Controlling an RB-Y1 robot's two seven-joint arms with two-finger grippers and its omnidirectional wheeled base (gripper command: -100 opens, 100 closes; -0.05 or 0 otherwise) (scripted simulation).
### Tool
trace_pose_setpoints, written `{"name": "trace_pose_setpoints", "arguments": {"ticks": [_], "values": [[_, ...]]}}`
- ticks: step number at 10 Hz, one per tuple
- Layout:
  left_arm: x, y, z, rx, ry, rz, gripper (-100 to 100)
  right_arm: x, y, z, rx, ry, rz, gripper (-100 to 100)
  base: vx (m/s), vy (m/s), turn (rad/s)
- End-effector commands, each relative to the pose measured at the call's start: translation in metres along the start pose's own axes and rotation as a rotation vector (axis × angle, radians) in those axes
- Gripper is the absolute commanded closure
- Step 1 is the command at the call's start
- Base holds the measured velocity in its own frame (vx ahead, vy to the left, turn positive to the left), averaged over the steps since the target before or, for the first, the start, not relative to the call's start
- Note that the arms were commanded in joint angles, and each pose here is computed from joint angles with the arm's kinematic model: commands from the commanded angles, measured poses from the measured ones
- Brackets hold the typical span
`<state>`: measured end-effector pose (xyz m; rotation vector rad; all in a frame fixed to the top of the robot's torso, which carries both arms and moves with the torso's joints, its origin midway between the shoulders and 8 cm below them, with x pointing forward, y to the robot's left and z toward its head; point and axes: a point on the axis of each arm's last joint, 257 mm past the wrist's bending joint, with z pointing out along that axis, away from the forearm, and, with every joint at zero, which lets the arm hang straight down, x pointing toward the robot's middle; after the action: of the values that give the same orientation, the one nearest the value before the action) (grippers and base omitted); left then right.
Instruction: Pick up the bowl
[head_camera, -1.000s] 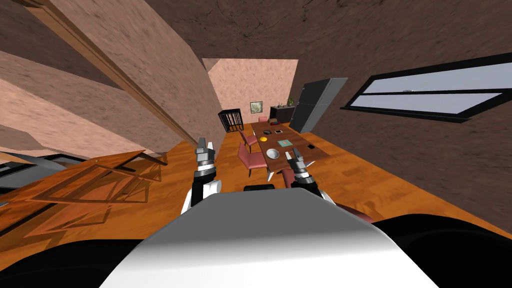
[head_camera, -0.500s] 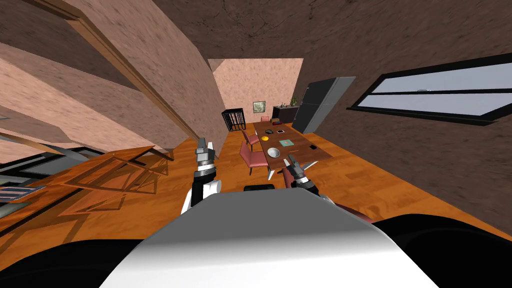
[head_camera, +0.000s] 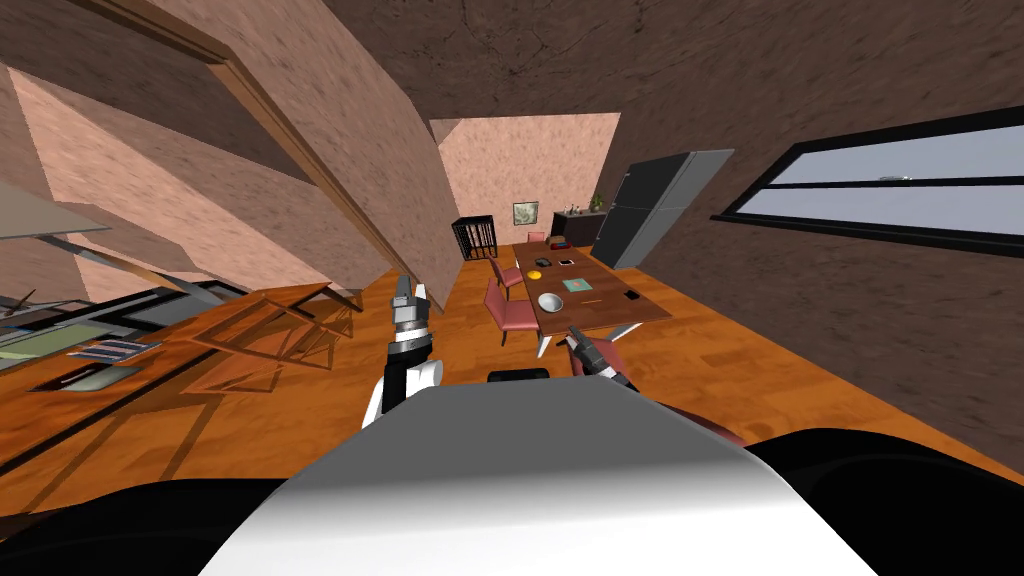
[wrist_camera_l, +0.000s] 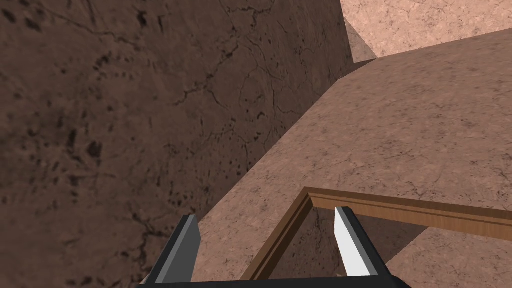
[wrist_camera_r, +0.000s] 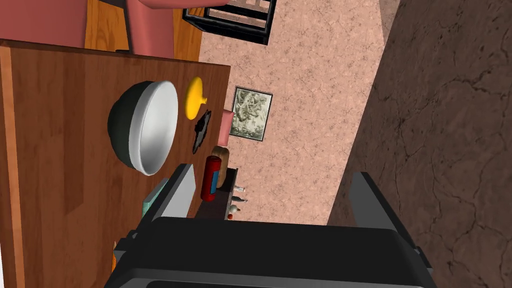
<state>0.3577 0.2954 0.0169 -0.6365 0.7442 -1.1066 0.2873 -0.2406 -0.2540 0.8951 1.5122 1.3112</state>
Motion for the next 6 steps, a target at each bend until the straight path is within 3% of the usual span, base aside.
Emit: {"name": "trace_pose_setpoints", "arguments": {"ticks": [1,2,3,4,6], "values": [[0.0,0.0,0.0,0.0,0.0,0.0,0,0.008,-0.015,-0.015,0.048,0.026,-0.001,-100,-0.075,0.006,0.09],[0.0,0.0,0.0,0.0,0.0,0.0,0,0.018,-0.043,-0.034,0.13,0.075,-0.011,-100,-0.085,0.023,0.183],[0.0,0.0,0.0,0.0,0.0,0.0,0,0.018,-0.047,-0.036,0.14,0.073,-0.01,-100,-0.074,0.011,0.077],[0.0,0.0,0.0,0.0,0.0,0.0,0,0.027,-0.068,-0.054,0.209,0.121,-0.02,-100,-0.08,0.016,0.172],[0.0,0.0,0.0,0.0,0.0,0.0,0,0.025,-0.078,-0.059,0.233,0.122,-0.022,-100,-0.042,0.012,0.047]]}}
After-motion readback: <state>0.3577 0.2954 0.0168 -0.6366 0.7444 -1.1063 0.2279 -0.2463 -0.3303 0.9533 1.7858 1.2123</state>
